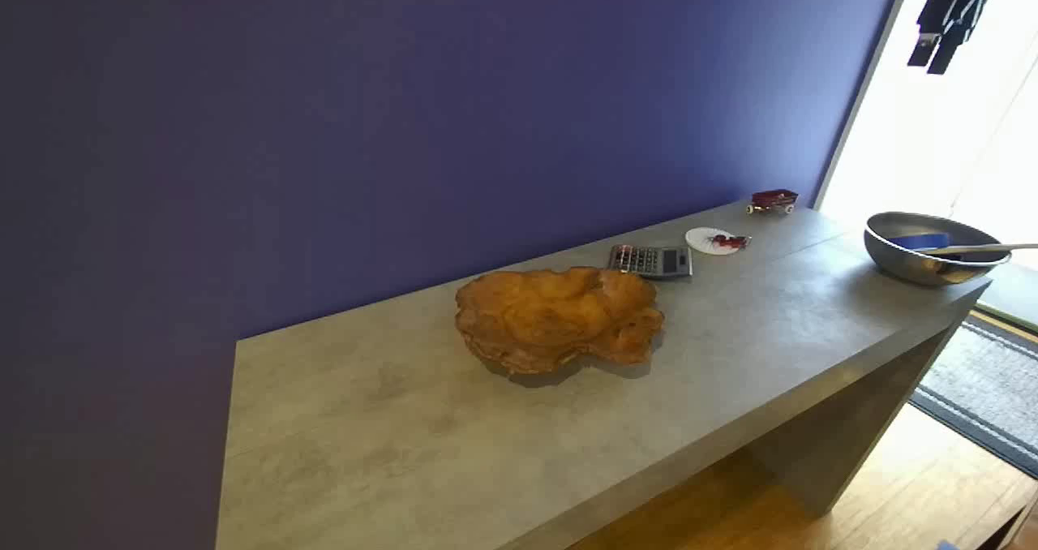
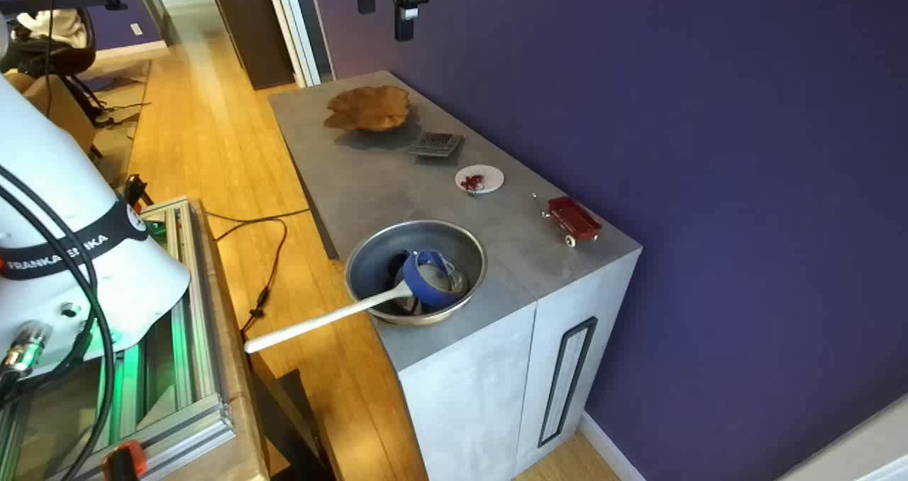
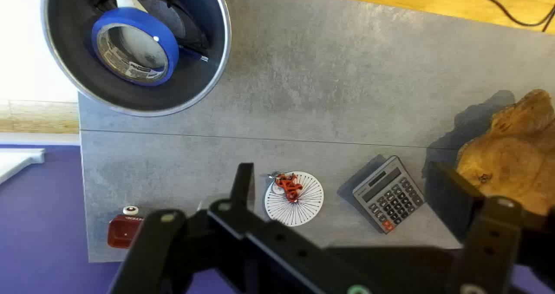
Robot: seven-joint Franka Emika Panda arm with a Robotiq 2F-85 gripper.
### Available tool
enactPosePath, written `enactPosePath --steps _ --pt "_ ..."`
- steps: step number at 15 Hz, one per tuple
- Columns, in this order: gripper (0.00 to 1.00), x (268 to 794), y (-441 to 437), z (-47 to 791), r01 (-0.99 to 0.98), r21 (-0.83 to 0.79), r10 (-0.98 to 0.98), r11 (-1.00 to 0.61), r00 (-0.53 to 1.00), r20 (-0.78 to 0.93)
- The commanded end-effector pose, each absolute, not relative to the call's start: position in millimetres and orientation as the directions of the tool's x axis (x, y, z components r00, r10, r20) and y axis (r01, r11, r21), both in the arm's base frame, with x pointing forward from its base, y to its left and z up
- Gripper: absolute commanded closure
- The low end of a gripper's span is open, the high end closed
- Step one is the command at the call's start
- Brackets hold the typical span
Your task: Pick up the red key chain and put it in the brown bowl
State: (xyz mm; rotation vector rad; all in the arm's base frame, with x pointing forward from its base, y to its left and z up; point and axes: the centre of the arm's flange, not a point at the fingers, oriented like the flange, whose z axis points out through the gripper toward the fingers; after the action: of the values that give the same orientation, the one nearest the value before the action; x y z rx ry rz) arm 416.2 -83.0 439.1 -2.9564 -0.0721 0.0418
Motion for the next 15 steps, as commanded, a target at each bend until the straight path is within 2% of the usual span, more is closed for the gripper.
enactPosePath --steps 1,5,10,15 --pt "0.0 416.2 -83.0 439.1 0.046 -0.184 0.051 -0.982 0.998 -0.024" --pt "0.0 416.2 -83.0 439.1 0.046 -0.184 0.051 -0.982 0.998 -0.024" --pt "0.0 430.3 -28.5 384.7 0.129 -0.272 0.05 -0.953 0.959 0.281" --pt "0.0 412.2 24.0 293.9 0.394 -0.249 0.322 -0.885 0.903 0.286"
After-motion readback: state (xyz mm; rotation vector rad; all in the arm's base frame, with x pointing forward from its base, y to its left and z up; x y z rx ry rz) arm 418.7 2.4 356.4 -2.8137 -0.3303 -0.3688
